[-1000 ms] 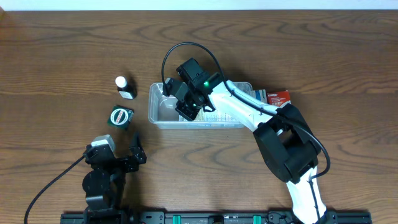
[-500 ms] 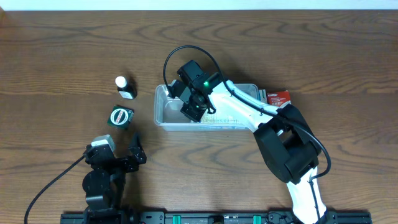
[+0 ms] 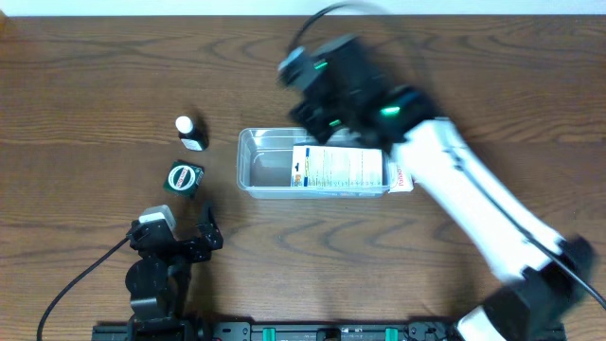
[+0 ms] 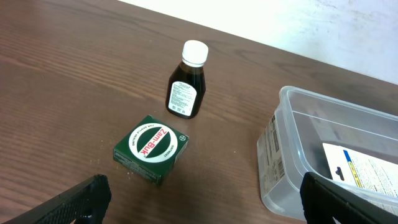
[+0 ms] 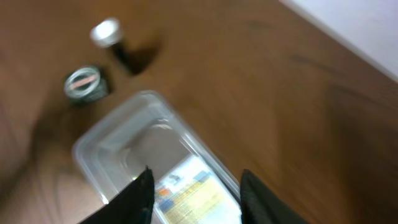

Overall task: Pack container
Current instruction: 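Move the right gripper to the red-and-white medicine box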

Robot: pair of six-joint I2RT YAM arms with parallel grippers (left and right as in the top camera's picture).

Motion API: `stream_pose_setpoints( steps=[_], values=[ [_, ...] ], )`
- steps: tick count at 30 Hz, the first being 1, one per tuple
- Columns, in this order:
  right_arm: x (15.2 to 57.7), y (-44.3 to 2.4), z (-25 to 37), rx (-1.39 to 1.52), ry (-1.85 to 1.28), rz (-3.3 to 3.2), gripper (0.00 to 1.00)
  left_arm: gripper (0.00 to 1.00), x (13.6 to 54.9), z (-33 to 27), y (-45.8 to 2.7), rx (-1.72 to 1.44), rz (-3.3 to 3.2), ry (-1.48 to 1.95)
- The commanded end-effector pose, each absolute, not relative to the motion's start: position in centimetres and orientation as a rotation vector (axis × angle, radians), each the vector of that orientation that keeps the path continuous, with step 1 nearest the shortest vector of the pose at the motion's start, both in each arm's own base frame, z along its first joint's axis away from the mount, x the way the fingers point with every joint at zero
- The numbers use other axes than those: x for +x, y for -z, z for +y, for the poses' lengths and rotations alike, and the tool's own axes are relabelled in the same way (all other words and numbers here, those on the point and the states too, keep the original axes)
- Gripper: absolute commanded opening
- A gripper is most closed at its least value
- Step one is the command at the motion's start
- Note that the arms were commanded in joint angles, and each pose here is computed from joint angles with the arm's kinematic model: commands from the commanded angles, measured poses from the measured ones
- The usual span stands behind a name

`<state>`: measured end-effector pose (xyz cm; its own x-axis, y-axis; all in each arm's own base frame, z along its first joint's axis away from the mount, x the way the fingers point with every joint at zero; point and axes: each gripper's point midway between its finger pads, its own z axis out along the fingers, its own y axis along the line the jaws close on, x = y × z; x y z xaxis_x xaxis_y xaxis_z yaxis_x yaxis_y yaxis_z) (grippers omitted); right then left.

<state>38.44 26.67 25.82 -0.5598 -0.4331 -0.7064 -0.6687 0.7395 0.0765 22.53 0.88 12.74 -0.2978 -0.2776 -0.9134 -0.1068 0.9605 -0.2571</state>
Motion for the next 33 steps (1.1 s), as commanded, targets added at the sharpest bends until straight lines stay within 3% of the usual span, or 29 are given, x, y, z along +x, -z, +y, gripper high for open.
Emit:
stream_pose_setpoints(
  steps=[1, 5, 11, 16, 21, 26, 30, 33],
  values=[
    [41.0, -24.3, 18.8, -0.407, -0.404, 2.452, 0.47, 0.98, 22.5, 0.7, -11.7, -0.289, 1.897, 0.188],
    [41.2, -20.6, 11.0, -0.061, -0.353, 2.651, 0.56, 0.98, 22.5, 0.7, -11.7, -0.289, 1.897, 0.188],
    [39.0, -12.5, 5.2, 0.158, -0.284, 2.885, 0.65, 0.98, 22.5, 0.7, -11.7, -0.289, 1.897, 0.188],
    [37.0, -6.5, 4.1, 0.160, -0.259, 3.026, 0.75, 0.98, 22.5, 0.7, -11.7, -0.289, 1.897, 0.188],
    [36.3, -3.5, 4.0, 0.013, -0.250, 3.072, 0.99, 0.98, 22.5, 0.7, -11.7, -0.289, 1.897, 0.188],
    [36.3, -2.3, 2.5, -0.006, -0.117, 3.087, 0.99, 0.98, 22.5, 0.7, -11.7, -0.289, 1.897, 0.188],
    [36.6, -2.2, 2.4, -0.005, -0.112, 3.077, 0.91, 0.98, 22.5, 0.7, -11.7, -0.289, 1.897, 0.188],
    [36.8, -1.7, 2.5, -0.007, -0.113, 3.076, 0.90, 0.98, 22.5, 0.7, -11.7, -0.289, 1.897, 0.188]
  ],
)
